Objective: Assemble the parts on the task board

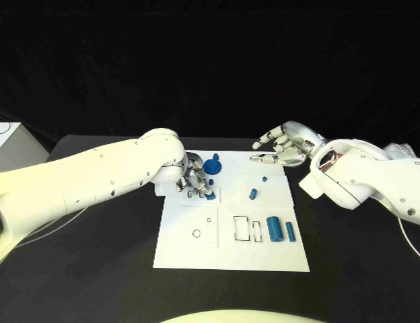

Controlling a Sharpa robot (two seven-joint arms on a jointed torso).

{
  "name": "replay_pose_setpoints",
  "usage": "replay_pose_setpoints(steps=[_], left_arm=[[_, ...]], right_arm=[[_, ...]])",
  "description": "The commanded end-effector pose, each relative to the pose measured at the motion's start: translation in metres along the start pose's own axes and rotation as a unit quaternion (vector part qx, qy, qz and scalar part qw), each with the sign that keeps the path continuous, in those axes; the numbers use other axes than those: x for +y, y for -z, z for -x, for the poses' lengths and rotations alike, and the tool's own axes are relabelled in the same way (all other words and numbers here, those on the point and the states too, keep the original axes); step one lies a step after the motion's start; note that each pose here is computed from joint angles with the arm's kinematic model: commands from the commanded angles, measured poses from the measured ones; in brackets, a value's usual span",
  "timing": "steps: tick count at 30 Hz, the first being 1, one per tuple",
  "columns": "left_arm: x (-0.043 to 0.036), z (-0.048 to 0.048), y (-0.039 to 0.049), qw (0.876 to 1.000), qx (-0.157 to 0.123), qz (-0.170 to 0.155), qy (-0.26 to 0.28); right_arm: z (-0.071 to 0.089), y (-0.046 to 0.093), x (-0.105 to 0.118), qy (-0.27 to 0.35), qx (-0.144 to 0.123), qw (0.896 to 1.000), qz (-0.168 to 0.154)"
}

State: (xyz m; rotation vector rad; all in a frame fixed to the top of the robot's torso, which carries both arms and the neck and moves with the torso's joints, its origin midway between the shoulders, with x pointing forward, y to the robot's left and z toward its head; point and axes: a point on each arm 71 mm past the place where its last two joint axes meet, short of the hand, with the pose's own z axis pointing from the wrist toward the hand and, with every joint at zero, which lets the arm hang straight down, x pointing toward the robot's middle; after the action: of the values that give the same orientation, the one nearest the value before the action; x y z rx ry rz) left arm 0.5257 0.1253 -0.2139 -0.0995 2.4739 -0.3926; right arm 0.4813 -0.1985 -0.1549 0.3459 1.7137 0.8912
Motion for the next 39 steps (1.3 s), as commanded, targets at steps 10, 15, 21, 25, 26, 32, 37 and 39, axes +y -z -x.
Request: replay_pose_setpoints(steps=[10,15,21,25,26,32,37,39], left_arm=[[0.0033,0.0016,0.0038,1.000,-0.012,-0.011,0.014],[0.0042,0.0021,0.0049,1.000,-0.016,-0.013,0.017],[0.0020,0.0013,0.0060,1.000,-0.018,-0.019,0.018],[0.0035,0.0020,0.0065,0.999,-0.021,-0.018,0.020],[0.0044,0.0025,0.0066,0.999,-0.023,-0.017,0.021],[0.0168,0.0075,0.0102,0.998,-0.040,-0.014,0.041],[0.0316,0.0094,0.0174,0.996,-0.051,-0.018,0.068],[0.0383,0.0105,0.0215,0.995,-0.056,-0.024,0.085]], right_arm=[[-0.002,0.000,-0.001,0.015,0.008,1.000,0.005],[-0.004,-0.001,-0.002,0.019,0.009,1.000,0.005],[-0.009,-0.002,-0.003,0.028,0.015,1.000,0.005],[-0.015,-0.003,-0.003,0.046,0.023,0.999,0.013],[-0.017,-0.004,-0.003,0.052,0.025,0.998,0.016],[-0.037,-0.007,0.003,0.114,0.038,0.991,0.060],[-0.055,-0.011,0.010,0.162,0.045,0.981,0.096],[-0.063,-0.013,0.012,0.181,0.046,0.977,0.106]])
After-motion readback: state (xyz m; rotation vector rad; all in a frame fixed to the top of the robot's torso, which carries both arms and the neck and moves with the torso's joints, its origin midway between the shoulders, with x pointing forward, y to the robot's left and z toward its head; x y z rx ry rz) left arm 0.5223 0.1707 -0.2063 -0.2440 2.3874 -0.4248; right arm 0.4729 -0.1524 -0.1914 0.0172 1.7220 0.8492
